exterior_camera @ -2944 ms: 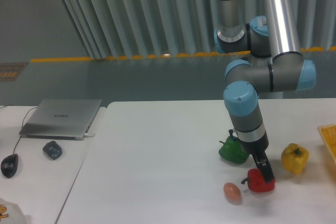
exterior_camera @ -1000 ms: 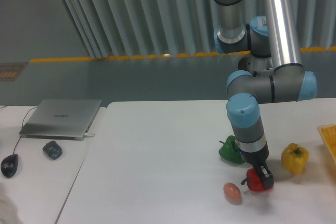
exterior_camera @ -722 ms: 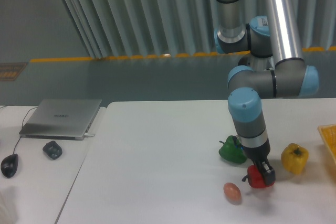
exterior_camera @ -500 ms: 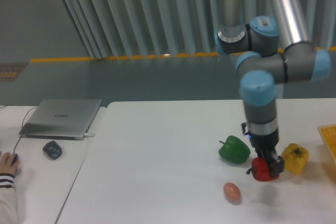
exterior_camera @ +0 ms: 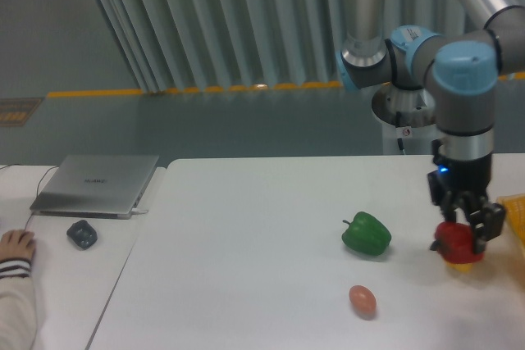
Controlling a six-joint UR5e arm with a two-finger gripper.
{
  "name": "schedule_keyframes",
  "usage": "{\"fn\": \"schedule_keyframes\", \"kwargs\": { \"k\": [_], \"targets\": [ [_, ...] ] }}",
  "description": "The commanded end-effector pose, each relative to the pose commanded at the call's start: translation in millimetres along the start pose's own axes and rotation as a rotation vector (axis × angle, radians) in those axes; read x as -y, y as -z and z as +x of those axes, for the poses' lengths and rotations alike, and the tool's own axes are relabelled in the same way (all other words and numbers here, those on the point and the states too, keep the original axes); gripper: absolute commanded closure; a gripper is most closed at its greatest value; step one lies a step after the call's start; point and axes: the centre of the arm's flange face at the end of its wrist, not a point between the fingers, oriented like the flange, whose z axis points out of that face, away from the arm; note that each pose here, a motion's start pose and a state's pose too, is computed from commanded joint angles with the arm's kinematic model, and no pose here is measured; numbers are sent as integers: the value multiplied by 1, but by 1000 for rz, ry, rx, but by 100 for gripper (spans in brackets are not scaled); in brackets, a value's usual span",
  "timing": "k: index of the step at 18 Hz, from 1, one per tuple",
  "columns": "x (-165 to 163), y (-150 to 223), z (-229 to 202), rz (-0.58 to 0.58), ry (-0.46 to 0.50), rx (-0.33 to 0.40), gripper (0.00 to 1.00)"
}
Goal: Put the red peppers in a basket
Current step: 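Lift the red pepper and carry it toward the yellow basket, then lower the red pepper into the basket and release it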
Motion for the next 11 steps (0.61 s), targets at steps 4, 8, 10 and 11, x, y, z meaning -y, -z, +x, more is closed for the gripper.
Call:
{"fn": "schedule_keyframes", "kwargs": {
  "k": [4, 8, 10, 11],
  "targets": [
    [-15, -4, -4, -120, -17, 41, 69],
    [-37, -14, -10, -229, -59, 52, 69],
    [-54, -19, -16, -277, -61, 48, 69],
    [-64, -20, -20, -285, -44, 53, 69]
  ]
}}
